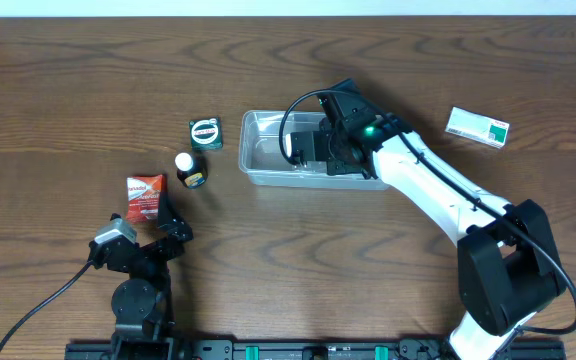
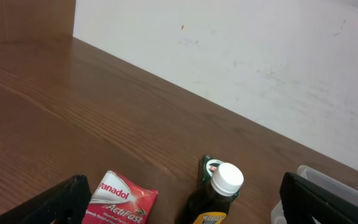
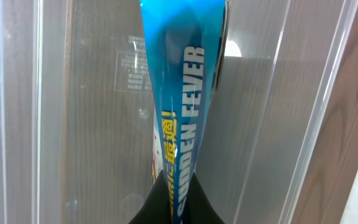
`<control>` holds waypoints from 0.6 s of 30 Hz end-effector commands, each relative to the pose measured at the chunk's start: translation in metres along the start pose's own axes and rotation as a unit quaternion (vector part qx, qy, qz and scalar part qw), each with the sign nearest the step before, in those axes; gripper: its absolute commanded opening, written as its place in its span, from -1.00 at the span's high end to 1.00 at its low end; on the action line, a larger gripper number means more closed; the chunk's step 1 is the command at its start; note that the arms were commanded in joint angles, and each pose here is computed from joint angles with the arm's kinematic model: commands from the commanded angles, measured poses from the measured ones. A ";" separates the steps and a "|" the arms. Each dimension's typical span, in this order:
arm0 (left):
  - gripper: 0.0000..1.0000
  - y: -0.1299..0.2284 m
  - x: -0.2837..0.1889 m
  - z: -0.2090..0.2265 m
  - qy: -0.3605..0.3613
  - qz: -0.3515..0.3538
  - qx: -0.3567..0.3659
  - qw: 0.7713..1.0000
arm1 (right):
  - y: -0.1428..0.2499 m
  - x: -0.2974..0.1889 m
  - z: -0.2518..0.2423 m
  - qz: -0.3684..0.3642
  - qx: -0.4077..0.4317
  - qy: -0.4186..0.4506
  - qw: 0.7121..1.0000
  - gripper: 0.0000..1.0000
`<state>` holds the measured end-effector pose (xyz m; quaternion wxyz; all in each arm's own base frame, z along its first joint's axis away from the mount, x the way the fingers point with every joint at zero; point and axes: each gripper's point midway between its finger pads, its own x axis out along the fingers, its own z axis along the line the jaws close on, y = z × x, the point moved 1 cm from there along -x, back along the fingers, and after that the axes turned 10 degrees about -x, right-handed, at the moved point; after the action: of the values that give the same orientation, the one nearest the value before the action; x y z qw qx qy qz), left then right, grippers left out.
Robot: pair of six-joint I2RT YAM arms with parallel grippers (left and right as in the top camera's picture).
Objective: Pack container
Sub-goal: 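Carry the blue box left and lower it into the clear container, then lay the blue box flat in the container and release it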
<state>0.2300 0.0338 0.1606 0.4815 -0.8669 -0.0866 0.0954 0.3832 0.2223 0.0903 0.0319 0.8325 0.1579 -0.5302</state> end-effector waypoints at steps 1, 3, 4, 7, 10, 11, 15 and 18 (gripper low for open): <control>-0.96 0.012 0.001 0.011 -0.017 0.015 0.016 1.000 | 0.012 0.002 0.000 0.002 0.010 -0.003 1.000 0.97; -0.96 0.012 0.001 0.011 -0.017 0.015 0.016 1.000 | 0.018 0.003 0.002 0.004 0.015 -0.006 1.000 0.97; -0.96 0.012 0.001 0.011 -0.017 0.015 0.016 1.000 | 0.020 0.004 0.003 0.005 0.017 -0.008 1.000 0.98; -0.96 0.012 0.001 0.011 -0.017 0.015 0.016 1.000 | 0.025 0.006 0.007 0.008 0.022 -0.013 1.000 0.97; -0.96 0.012 0.001 0.011 -0.017 0.015 0.016 1.000 | 0.027 0.007 0.009 0.008 0.024 -0.015 1.000 0.97; -0.96 0.012 0.001 0.011 -0.017 0.015 0.016 1.000 | 0.026 0.007 0.009 0.007 0.024 -0.016 1.000 0.97; -0.96 0.012 0.001 0.011 -0.017 0.015 0.016 1.000 | 0.028 0.008 0.010 0.008 0.025 -0.017 1.000 0.97; -0.96 0.012 0.001 0.011 -0.017 0.015 0.016 1.000 | 0.032 0.008 0.010 0.010 0.029 -0.017 0.999 0.97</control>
<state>0.2300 0.0338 0.1606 0.4815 -0.8669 -0.0866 0.0954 0.3894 0.1988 0.0816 0.0170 0.8311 0.1352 -0.5391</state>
